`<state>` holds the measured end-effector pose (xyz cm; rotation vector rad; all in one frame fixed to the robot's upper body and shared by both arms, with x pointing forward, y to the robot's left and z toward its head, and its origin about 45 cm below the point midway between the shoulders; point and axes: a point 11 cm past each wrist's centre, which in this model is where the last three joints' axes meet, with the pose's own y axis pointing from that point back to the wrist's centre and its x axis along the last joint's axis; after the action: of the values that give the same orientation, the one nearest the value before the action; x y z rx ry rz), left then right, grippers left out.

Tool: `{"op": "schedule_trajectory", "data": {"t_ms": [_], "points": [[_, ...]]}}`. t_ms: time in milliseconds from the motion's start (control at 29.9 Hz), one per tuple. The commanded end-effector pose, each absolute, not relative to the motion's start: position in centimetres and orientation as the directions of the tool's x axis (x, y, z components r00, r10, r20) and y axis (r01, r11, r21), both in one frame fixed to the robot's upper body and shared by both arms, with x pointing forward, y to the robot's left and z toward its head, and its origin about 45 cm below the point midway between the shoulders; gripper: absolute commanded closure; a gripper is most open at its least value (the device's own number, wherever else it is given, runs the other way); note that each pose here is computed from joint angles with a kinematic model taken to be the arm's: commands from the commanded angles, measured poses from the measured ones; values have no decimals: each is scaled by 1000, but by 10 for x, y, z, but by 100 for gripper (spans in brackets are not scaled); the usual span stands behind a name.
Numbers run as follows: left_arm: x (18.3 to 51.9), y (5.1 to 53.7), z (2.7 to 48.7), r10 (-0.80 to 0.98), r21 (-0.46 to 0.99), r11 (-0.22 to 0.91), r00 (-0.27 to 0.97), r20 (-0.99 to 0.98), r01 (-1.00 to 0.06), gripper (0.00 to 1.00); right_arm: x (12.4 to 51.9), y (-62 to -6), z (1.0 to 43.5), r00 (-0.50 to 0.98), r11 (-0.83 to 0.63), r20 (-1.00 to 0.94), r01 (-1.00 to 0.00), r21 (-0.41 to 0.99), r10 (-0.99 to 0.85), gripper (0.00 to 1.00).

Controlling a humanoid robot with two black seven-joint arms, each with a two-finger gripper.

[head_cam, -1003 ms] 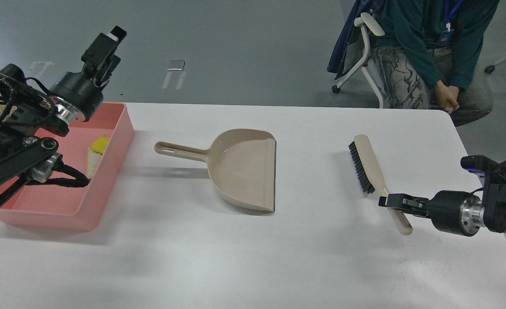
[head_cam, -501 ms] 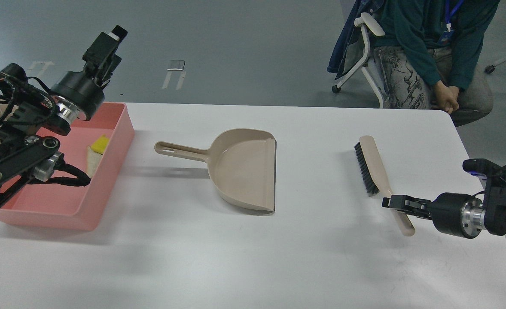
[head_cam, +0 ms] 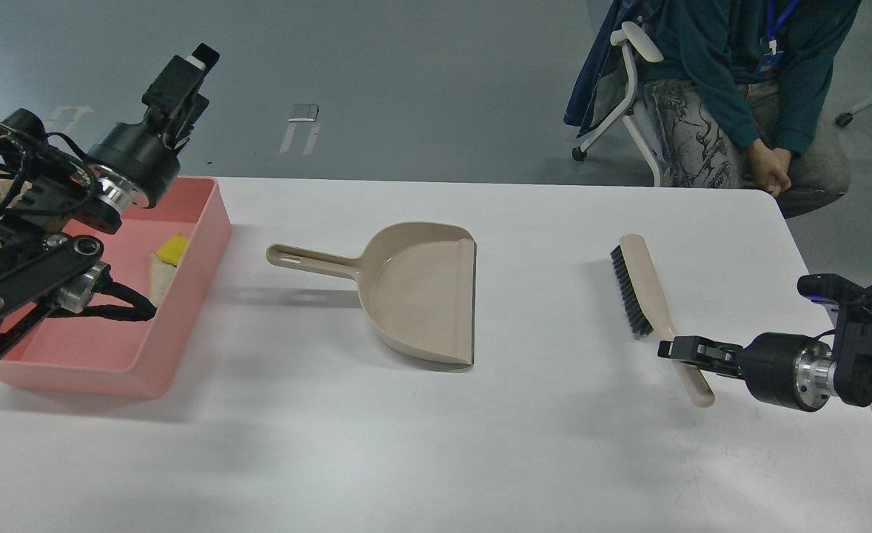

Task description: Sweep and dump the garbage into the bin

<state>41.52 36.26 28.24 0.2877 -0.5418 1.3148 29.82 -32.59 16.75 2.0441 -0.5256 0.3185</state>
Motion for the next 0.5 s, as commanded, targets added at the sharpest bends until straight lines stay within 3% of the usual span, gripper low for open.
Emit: {"op": "schedule_trajectory", "data": {"t_ms": [0, 167, 334, 468], "points": [[416, 363, 283, 834, -98, 239, 153, 530, -966, 2, 298, -326, 167, 874, -443, 425, -487, 753, -236, 37], [416, 363, 283, 834, -98, 241, 154, 530, -966, 2, 298, -326, 169, 871, -443, 428, -491, 751, -240, 22], [416, 363, 284, 834, -99, 241, 154, 530, -965, 2, 298, -329, 174, 867, -439, 436, -499, 747, -243, 17], [417, 362, 287, 834, -105, 242, 151, 531, -964, 2, 303, -344, 196, 840, -421, 473, -542, 728, -264, 8]]}}
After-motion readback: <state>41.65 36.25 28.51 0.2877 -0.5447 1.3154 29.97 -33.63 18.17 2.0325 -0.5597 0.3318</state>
